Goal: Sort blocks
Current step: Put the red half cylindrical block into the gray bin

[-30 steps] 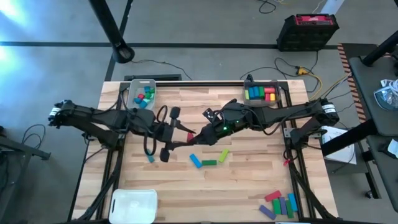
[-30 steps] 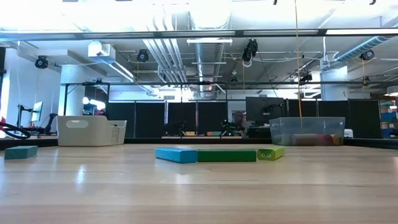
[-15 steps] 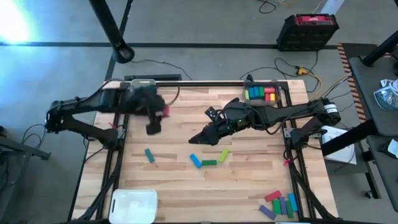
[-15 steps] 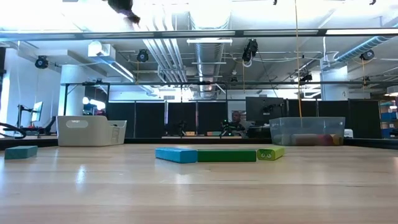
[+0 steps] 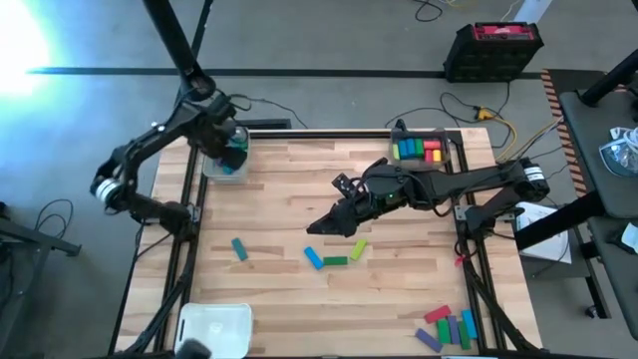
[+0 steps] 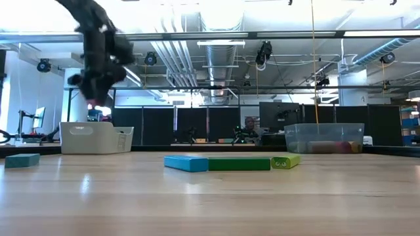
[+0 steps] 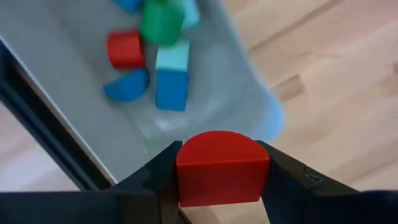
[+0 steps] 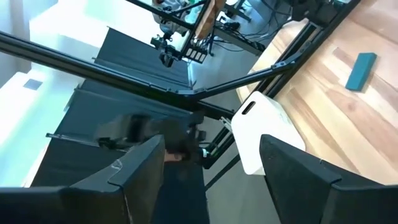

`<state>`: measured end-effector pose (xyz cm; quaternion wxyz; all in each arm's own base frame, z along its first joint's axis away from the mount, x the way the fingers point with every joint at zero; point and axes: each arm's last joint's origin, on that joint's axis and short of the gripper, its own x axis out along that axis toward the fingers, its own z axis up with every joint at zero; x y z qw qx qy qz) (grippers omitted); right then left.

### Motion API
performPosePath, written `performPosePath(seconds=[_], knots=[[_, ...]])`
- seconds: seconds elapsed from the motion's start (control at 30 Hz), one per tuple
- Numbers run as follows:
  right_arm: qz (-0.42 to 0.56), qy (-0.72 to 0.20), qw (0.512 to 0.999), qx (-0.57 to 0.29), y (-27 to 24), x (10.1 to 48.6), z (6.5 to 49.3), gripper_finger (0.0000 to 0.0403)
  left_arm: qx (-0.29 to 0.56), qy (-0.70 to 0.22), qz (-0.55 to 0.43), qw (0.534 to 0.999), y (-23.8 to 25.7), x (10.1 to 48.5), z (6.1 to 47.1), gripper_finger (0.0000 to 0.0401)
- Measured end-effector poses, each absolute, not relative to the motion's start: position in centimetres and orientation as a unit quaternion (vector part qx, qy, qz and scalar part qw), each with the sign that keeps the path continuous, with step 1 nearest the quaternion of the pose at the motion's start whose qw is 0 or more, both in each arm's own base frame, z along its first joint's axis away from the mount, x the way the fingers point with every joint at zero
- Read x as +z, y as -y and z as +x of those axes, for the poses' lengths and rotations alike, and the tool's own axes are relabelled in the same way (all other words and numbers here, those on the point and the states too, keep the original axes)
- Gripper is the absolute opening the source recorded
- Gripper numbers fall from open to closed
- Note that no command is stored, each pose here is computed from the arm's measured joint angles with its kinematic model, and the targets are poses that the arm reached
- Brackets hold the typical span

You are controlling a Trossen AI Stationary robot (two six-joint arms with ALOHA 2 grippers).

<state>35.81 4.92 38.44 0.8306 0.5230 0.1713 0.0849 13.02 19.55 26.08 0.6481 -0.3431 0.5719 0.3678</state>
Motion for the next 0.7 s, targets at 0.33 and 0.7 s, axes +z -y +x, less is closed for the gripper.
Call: performPosePath(seconds=[0.33,0.7], knots=[[0.524,-0.177,0.830,0.077,-4.5,38.7,35.3,0.0263,0.346,-0.608,-0.411,0.585,-24.9,22.1,14.0,0.0154],[0.519,-0.189,0.830,0.078,-5.0,39.1,34.4,0.0256,0.349,-0.624,-0.458,0.528,-28.5,19.4,13.2,0.0154]])
